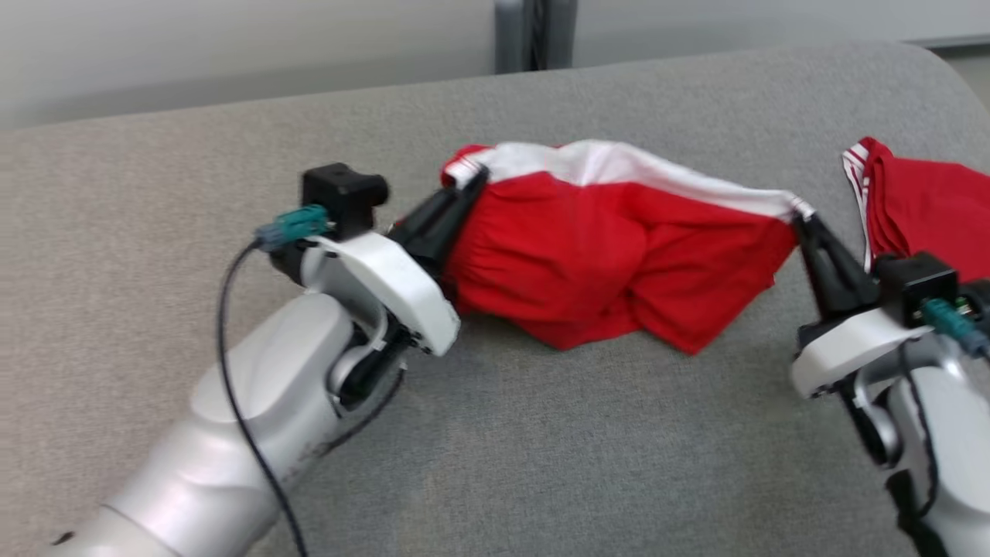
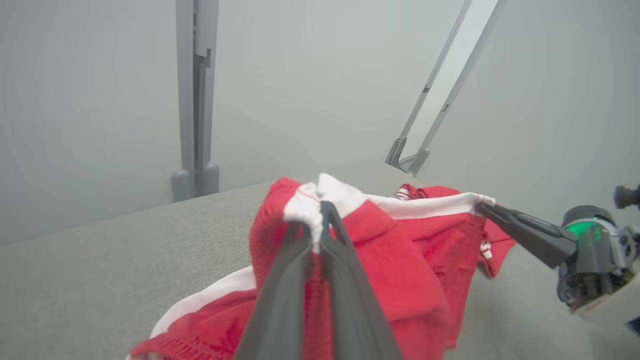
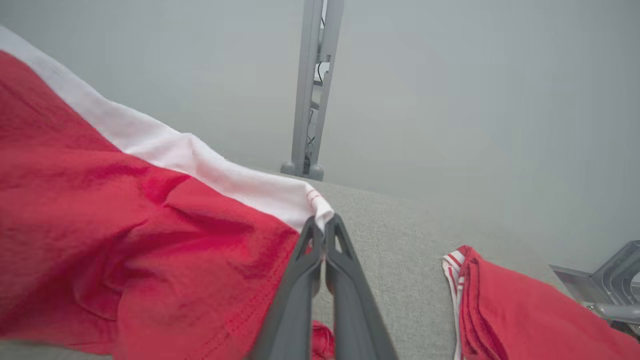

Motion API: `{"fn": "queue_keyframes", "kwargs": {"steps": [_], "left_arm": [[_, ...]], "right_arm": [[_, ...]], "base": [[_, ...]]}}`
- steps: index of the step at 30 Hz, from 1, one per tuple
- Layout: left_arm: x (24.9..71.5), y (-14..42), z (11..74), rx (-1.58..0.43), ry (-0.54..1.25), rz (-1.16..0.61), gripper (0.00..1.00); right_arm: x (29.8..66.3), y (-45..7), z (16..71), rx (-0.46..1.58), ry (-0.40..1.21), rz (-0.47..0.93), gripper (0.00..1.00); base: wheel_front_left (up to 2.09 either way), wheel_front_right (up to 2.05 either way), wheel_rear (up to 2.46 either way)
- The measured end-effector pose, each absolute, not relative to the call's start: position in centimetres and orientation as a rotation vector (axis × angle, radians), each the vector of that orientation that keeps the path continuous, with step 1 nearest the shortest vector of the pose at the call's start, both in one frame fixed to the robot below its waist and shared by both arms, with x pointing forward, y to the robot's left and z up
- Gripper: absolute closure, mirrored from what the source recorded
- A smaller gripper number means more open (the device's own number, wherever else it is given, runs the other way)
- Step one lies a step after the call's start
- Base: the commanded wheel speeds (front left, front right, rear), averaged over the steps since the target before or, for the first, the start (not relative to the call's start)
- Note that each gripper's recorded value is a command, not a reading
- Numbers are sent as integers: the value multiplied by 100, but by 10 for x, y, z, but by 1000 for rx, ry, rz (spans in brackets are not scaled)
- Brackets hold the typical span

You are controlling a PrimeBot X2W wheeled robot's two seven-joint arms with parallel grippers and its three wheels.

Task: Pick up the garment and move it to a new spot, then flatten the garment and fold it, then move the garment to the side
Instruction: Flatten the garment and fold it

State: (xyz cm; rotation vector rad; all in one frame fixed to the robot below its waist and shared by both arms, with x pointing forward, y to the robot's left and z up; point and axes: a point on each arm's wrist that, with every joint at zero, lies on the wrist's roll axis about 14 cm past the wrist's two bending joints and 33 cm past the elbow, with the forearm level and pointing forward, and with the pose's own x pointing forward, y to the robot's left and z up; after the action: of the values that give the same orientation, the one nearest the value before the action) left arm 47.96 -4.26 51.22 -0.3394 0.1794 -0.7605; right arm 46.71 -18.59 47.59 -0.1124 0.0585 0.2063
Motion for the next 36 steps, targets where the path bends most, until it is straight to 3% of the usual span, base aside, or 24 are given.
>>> {"fn": "queue_keyframes", "kwargs": {"steps": [8, 15, 24, 30, 36], "left_arm": [[489, 21, 564, -269, 18, -632, 100], [483, 42, 605, -225, -66, -603, 100], [468, 61, 670, -164, -219, -574, 100], [457, 71, 690, -116, -249, -562, 100], [459, 82, 677, -111, -208, -544, 100]], "right_arm": [[485, -209, 539, -225, -69, 200, 100], [498, -202, 614, -294, -237, 225, 100], [480, -183, 695, -364, -417, 267, 100], [466, -174, 719, -385, -459, 286, 100], [469, -169, 702, -347, -403, 305, 100]], "base": [[0, 0, 0], [0, 0, 0], [0, 0, 0], [0, 0, 0], [0, 0, 0]]}}
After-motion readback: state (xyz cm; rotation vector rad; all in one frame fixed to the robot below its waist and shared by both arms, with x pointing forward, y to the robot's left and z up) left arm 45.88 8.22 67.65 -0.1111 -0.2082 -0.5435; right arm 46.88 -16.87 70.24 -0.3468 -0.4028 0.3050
